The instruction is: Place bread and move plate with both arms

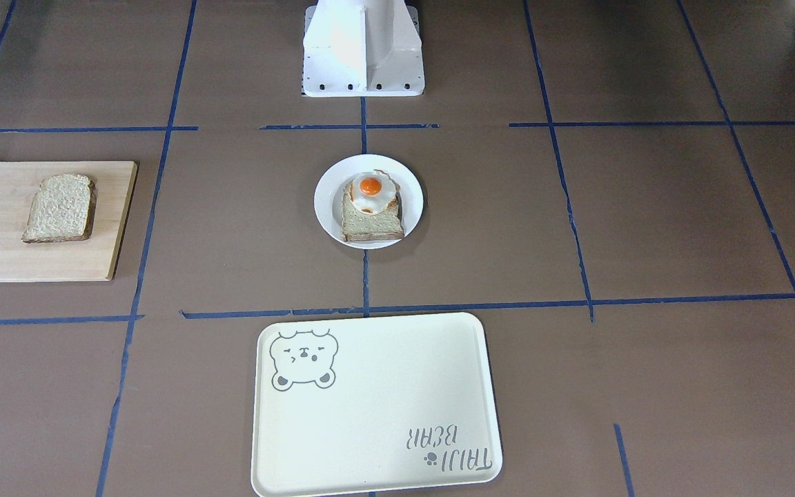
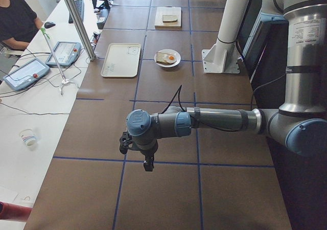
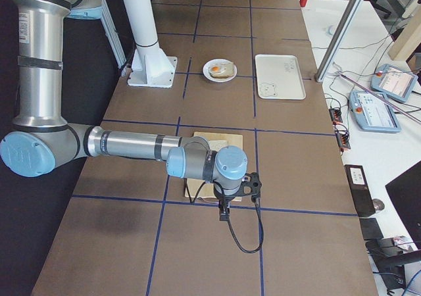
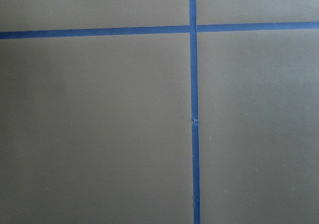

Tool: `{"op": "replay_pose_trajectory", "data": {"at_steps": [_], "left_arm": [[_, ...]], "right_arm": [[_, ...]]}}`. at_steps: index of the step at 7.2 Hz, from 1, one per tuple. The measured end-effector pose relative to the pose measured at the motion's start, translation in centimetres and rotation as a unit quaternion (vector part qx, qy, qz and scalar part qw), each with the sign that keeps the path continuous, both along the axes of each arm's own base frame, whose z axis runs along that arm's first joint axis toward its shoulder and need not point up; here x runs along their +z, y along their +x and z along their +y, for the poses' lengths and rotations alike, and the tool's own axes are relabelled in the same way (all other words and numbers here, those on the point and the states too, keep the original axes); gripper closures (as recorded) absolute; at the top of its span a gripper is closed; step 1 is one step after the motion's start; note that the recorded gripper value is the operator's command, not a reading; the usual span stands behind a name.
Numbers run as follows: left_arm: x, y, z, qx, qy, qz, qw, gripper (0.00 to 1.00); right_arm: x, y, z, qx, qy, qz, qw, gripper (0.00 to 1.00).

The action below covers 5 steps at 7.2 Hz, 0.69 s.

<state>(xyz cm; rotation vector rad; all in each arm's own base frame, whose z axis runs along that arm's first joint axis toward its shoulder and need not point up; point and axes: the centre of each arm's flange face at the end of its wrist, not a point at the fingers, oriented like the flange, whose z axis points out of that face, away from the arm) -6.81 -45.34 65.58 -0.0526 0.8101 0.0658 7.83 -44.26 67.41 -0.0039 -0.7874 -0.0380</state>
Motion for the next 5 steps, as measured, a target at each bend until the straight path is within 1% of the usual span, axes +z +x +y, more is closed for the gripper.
{"op": "replay_pose_trajectory", "data": {"at_steps": [3,5], "left_arm": [[-0.1,0.0,0.0,0.0,0.001,0.0,1.0,0.0],[-0.2,0.0,-0.1,0.0,0.002,0.0,1.0,0.0]], "right_arm": [[-0.2,0.0,-0.1,0.001,0.001,-0.001,1.0,0.0],[-1.3,-0.1,-0.6,0.0,0.013,-0.005,0.9999,0.0]]}}
